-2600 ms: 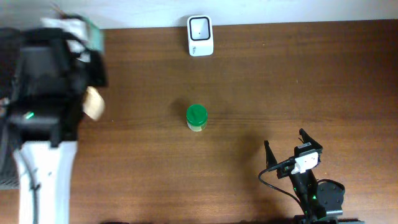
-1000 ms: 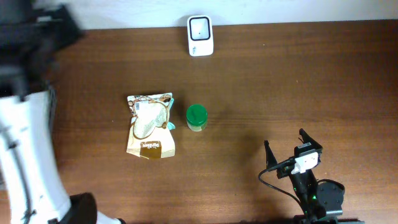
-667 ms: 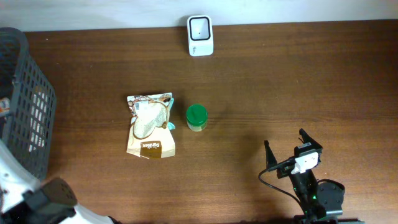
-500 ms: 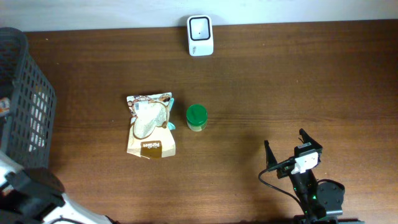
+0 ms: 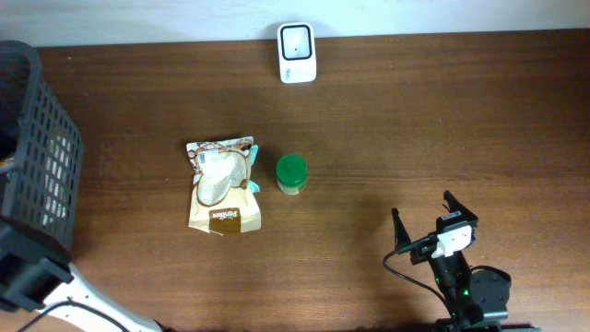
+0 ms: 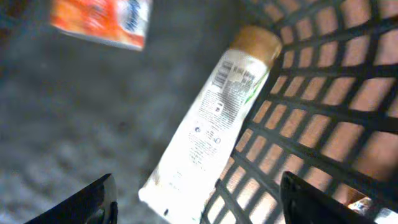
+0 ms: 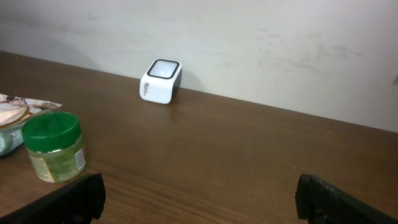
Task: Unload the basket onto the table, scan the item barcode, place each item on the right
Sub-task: 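Reach into the basket and grasp the white tube with left gripper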
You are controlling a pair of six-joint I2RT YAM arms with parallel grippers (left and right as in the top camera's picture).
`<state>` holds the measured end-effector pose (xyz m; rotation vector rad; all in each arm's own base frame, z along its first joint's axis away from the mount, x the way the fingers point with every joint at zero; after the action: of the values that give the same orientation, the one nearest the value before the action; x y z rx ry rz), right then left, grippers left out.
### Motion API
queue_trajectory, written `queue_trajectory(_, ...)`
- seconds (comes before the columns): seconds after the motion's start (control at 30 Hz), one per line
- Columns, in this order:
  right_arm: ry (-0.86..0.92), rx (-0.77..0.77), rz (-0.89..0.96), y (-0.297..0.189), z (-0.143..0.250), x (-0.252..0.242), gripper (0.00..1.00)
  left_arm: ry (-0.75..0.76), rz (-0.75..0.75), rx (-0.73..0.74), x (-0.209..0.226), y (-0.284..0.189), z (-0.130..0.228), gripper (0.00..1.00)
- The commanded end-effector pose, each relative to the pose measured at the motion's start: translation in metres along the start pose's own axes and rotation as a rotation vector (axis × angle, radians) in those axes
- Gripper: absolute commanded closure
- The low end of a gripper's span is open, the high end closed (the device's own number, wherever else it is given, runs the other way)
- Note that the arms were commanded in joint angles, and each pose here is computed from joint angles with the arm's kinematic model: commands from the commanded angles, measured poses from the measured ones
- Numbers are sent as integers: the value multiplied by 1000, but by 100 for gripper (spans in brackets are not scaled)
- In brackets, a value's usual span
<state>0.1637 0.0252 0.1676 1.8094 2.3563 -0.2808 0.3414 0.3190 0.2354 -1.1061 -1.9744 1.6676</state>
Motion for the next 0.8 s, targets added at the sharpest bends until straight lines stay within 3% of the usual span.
queue_trajectory(0.0, -1, 4, -5, 0, 2, 1, 2, 89, 105, 80, -2, 36, 3, 19)
queue_trajectory(0.47, -2, 4, -4, 0, 2, 1, 2, 111, 177, 207, 12, 113, 11, 23)
queue_trajectory(0.77, -2, 4, -4, 0, 2, 1, 2, 134, 181, 199, 15, 130, 9, 22)
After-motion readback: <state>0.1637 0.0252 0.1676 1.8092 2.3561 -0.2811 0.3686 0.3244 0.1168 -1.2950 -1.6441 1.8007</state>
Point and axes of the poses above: each gripper's point midway between its finger pads, its own y axis out along the fingers, its own x axis along the line the jaws close on, z = x × y, the point moved 8 cm from there along -y, back along the fingers, and after that the axes turned 8 degrees about -y, right-handed, at the moved point
